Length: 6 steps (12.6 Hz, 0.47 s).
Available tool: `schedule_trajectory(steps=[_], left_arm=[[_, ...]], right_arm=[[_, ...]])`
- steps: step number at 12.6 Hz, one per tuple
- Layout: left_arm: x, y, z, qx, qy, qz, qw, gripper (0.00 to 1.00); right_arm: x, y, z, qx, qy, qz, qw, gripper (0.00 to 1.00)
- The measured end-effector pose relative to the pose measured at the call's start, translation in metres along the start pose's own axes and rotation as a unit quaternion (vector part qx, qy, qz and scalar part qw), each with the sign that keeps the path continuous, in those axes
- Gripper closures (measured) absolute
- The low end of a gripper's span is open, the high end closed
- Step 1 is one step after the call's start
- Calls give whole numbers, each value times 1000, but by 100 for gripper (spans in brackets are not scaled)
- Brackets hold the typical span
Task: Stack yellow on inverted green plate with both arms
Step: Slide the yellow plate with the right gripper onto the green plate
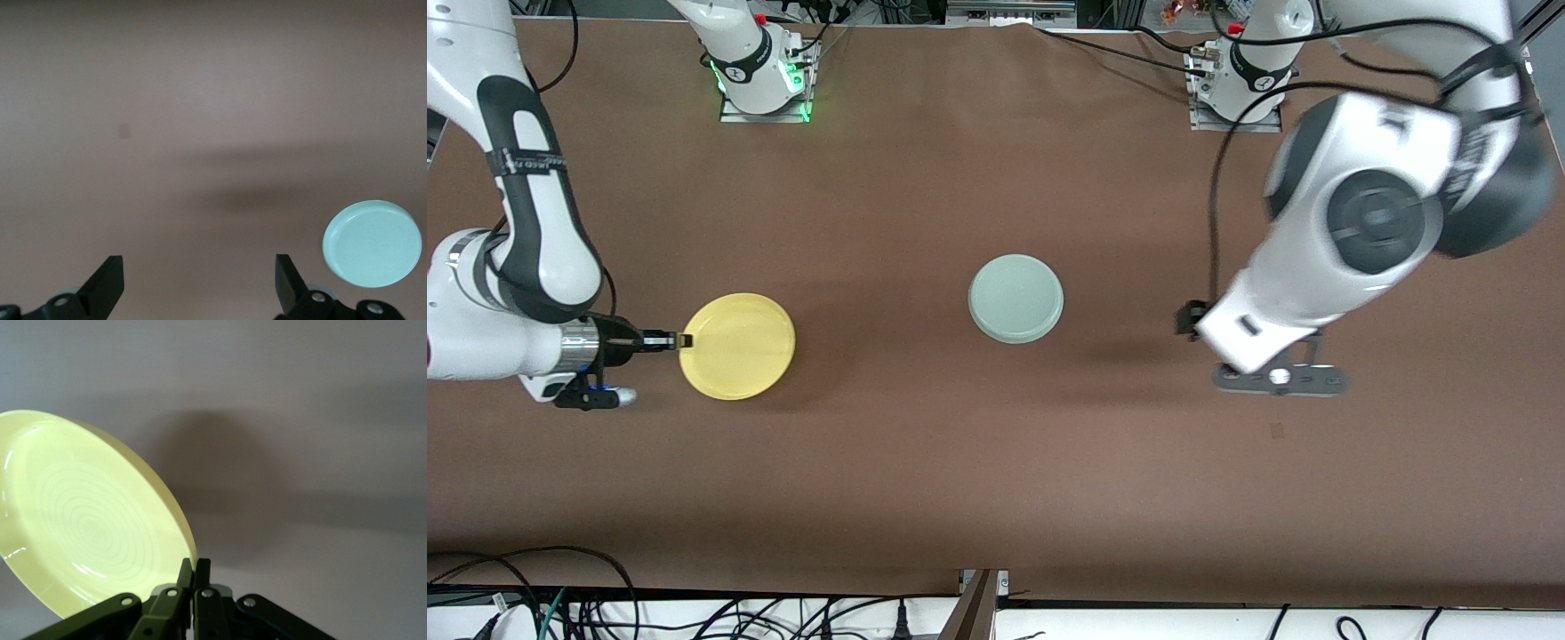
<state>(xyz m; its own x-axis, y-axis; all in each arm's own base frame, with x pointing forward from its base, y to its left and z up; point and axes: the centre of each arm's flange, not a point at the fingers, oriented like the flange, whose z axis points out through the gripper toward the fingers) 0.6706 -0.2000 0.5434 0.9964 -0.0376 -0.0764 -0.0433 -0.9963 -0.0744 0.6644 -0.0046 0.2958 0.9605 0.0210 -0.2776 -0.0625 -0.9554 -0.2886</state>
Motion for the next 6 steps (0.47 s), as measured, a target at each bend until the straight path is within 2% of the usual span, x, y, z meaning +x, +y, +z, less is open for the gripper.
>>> schedule_trajectory(steps=[3,4,6], left_arm=[[-21,-65,-35,-3,7,-32,999,0],[-30,-86,-39,-5,15,-45,999,0],[-49,-124,-37,-10,34,-67,997,0]], right_arm=[[-10,-114,26,13,-23,30,999,98],[-17,-162,41,6,-23,44,999,98],[-37,-254,80,-6,-6,73,997,98]])
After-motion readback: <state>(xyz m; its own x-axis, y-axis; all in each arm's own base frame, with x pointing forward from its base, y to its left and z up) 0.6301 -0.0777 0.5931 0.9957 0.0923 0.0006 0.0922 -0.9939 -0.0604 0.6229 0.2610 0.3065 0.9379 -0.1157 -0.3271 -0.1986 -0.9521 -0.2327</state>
